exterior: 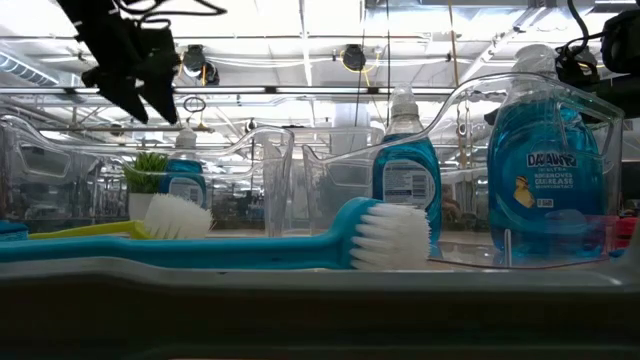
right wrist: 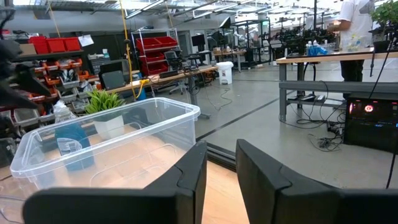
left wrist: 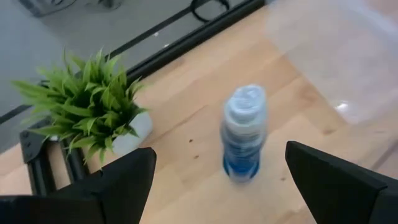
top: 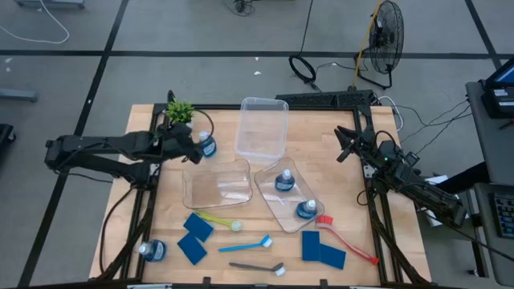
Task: Pick & Place Kitchen Sink Supplies
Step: Put the blue soap dispenser into the right transparent bin
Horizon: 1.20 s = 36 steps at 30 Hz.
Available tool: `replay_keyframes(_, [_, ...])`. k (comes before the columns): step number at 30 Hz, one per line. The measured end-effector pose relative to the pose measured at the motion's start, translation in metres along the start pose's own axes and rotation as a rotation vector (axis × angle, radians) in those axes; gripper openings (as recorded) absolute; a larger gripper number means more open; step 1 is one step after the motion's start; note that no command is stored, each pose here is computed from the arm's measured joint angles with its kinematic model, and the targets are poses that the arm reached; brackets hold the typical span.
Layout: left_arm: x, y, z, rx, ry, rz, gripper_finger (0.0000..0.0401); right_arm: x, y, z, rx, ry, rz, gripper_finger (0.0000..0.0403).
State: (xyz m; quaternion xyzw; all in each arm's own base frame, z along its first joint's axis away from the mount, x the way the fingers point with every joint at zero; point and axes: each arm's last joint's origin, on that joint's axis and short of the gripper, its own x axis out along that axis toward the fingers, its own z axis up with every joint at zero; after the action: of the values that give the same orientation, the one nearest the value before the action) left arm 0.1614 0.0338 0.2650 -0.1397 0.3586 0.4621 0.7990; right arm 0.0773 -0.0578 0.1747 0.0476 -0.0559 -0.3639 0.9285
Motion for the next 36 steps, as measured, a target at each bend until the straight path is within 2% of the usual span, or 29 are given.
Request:
replay_keyframes(5, [0.014,0.002,-0.005,-0.012,0.070,0.018,0.0360,0.000,0.000,0.000,0.000,0.000,0.000,0.0073])
replay_keyframes(11, [0.039,-0.008,-0.020,-0.059,0.102,-0.074,0.0360,0.000,0.000,0.000,0.000,0.000,0.000,0.0073])
replay_keyframes(16, [0.055,-0.016,-0.027,-0.050,0.043,-0.110,0.0360,0.000,0.000,0.000,0.000,0.000,0.000,0.0073])
replay_keyframes(21, [0.068,-0.026,-0.030,0.010,-0.016,-0.145,0.0360,0.000,0.000,0.000,0.000,0.000,0.000,0.0073])
replay_keyframes(36, [0.071,-0.026,-0.026,0.045,-0.089,-0.037,0.0360,0.000,0.000,0.000,0.000,0.000,0.000,0.0073])
